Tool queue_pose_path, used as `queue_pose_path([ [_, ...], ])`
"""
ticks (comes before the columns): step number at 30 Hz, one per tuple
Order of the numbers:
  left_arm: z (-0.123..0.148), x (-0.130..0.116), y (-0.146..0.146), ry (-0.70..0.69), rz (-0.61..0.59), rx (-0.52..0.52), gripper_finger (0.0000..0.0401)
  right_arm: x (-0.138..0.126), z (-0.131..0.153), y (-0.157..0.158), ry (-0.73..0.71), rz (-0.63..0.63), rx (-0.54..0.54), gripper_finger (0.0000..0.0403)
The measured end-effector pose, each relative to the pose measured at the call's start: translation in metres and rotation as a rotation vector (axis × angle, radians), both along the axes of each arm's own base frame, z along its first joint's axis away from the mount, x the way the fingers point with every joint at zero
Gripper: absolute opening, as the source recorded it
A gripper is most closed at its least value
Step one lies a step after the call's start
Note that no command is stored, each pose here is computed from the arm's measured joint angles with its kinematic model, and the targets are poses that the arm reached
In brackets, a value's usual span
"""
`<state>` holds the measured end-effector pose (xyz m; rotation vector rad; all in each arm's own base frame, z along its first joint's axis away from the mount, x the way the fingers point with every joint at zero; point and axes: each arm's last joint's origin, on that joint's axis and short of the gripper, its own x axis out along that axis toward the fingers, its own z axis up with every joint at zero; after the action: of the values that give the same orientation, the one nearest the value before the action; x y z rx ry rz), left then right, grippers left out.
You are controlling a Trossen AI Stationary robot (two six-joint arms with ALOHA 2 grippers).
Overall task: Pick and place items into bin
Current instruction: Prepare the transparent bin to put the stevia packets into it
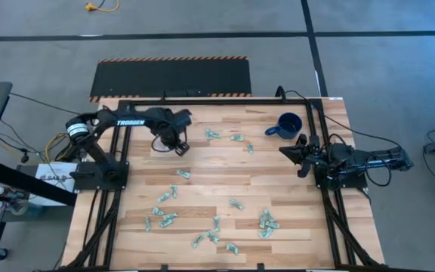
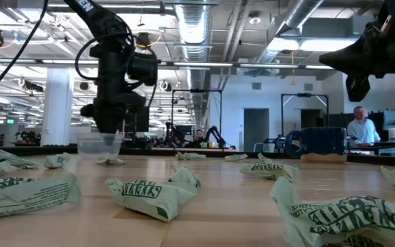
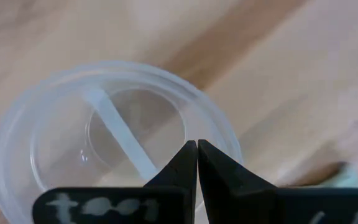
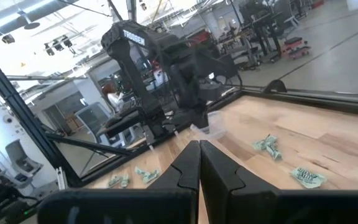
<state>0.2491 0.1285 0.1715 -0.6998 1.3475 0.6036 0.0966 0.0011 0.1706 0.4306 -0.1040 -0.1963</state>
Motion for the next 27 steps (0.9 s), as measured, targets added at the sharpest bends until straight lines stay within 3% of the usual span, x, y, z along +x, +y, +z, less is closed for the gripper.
queue_pose_path([
  [9,0.001,0.032,-0.04,-0.136,-0.085,0.037,0.0002,0.0,0.0,0.0,0.0,0.0,0.0,0.0],
  [14,-0.014,0.05,-0.06,-0.154,-0.15,-0.022,0.0002,0.0,0.0,0.0,-0.004,0.001,0.017,0.0],
  [20,-0.028,0.083,-0.085,-0.139,-0.279,-0.048,0.0002,0.0,0.0,0.0,-0.003,0.002,0.018,0.0],
  [27,-0.019,0.123,-0.115,-0.198,-0.408,-0.008,0.0002,0.0,0.0,0.0,-0.003,0.005,0.018,0.0],
])
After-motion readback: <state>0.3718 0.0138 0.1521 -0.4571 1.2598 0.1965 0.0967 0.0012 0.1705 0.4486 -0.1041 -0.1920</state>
